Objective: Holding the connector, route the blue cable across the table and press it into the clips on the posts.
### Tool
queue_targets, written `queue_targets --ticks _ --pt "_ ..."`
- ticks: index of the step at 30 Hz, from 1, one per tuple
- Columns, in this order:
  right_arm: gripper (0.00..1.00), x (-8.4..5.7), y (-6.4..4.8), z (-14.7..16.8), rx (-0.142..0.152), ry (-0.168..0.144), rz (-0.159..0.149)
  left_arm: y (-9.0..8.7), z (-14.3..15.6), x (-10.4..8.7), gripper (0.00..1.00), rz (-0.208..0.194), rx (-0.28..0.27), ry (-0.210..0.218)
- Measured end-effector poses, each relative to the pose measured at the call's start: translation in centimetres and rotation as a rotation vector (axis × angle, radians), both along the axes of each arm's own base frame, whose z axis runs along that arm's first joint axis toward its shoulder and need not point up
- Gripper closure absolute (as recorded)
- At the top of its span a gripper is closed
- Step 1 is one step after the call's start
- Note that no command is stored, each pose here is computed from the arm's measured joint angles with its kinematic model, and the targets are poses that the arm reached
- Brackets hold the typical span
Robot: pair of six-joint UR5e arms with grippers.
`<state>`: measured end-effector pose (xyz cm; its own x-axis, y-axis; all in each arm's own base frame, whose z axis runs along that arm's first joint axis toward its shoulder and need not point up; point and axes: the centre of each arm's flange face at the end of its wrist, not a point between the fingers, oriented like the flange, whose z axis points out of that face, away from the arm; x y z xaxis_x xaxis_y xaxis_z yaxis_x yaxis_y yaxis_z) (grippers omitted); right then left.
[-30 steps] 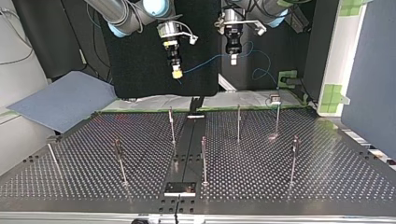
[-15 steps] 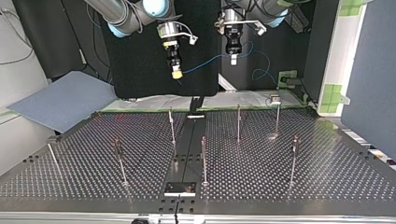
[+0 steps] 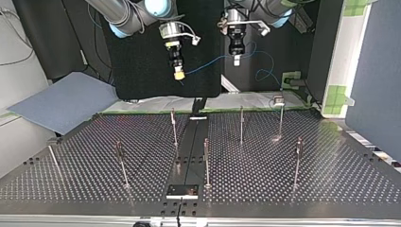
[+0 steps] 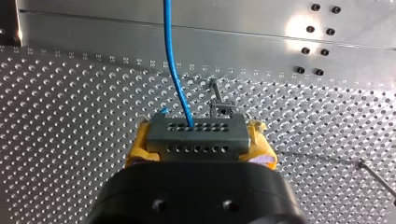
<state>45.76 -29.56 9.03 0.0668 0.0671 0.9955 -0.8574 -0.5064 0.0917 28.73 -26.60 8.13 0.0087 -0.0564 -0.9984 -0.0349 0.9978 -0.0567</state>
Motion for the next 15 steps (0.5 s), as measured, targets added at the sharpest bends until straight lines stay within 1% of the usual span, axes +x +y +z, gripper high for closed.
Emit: queue_targets --ticks 2,5,7,15 --pt "1.0 0.0 0.2 0.3 0.0 0.004 -0.003 0.2 0.1 -0.3 1.0 -0.001 0.012 0.007" --pt "1.0 -0.2 0.5 0.6 0.008 0.014 -0.02 0.8 0.3 -1.2 1.0 -0.001 0.047 0.027" --pt "1.0 -0.4 0.6 0.7 0.014 0.022 -0.028 1.1 0.6 -1.7 1.0 -0.002 0.064 0.031" --pt "1.0 -0.5 0.6 0.7 0.02 0.028 -0.035 1.4 1.2 -2.1 1.0 -0.002 0.074 0.029"
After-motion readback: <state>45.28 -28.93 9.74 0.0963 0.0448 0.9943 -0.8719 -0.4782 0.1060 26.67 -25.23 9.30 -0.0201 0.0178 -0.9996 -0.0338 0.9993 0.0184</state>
